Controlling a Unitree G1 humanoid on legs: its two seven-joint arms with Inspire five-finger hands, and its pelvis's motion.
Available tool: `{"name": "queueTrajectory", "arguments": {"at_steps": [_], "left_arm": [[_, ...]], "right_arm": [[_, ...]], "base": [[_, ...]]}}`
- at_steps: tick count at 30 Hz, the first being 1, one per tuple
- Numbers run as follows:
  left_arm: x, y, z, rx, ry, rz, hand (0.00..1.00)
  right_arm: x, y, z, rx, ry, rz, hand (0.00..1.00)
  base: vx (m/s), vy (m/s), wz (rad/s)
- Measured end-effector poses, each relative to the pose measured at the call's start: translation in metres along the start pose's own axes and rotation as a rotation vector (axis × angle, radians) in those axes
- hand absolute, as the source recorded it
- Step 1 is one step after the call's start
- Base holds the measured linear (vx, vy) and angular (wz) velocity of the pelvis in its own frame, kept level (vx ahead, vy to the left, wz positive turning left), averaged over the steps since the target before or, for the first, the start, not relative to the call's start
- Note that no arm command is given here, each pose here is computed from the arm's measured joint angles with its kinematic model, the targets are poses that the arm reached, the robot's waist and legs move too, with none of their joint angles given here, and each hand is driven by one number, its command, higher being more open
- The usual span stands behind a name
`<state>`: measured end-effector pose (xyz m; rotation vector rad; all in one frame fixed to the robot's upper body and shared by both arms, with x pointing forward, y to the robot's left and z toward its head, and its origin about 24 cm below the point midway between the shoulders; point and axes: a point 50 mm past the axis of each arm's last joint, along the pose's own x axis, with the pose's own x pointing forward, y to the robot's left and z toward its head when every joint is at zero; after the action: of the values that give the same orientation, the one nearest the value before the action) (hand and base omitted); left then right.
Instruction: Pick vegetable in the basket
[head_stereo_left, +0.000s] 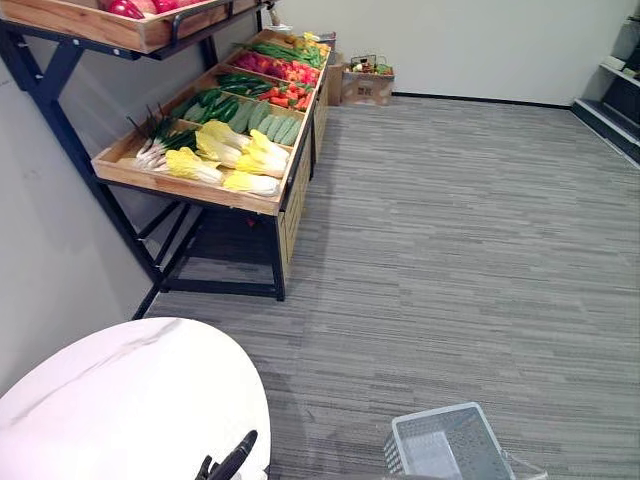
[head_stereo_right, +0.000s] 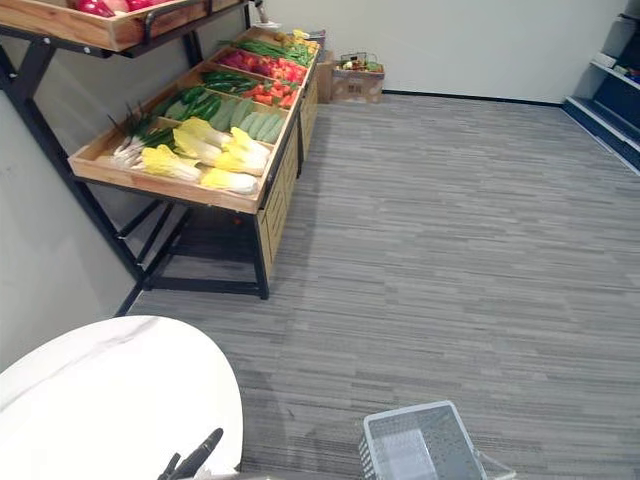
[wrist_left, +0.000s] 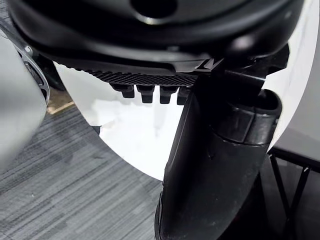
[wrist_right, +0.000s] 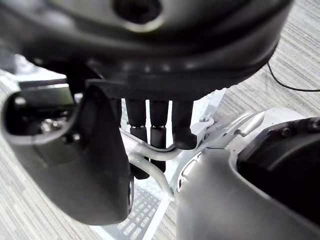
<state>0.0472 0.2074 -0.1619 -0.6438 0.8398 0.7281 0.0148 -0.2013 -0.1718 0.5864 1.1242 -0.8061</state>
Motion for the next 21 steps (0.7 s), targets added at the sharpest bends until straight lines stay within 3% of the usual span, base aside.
{"name": "queueTrajectory", "arguments": {"at_steps": [10,14,21], "left_arm": [[0.002,-0.005,0.001,0.083,0.032,-0.033,1.00],[0.002,0.004,0.006,0.091,0.033,0.008,1.00],[0.000,0.011,0.000,0.006,0.041,0.072,1.00]], "right_arm": [[0.002,0.010,0.010,0.009,-0.035,0.028,0.00],[0.000,0.006,0.001,0.033,-0.011,0.011,0.00],[-0.003,-0.001,-0.007,0.092,0.008,-0.012,0.00]], "base": [[-0.04,0.016,-0.12],[-0.03,0.025,0.07],[0.11,-0.116,0.07]]}}
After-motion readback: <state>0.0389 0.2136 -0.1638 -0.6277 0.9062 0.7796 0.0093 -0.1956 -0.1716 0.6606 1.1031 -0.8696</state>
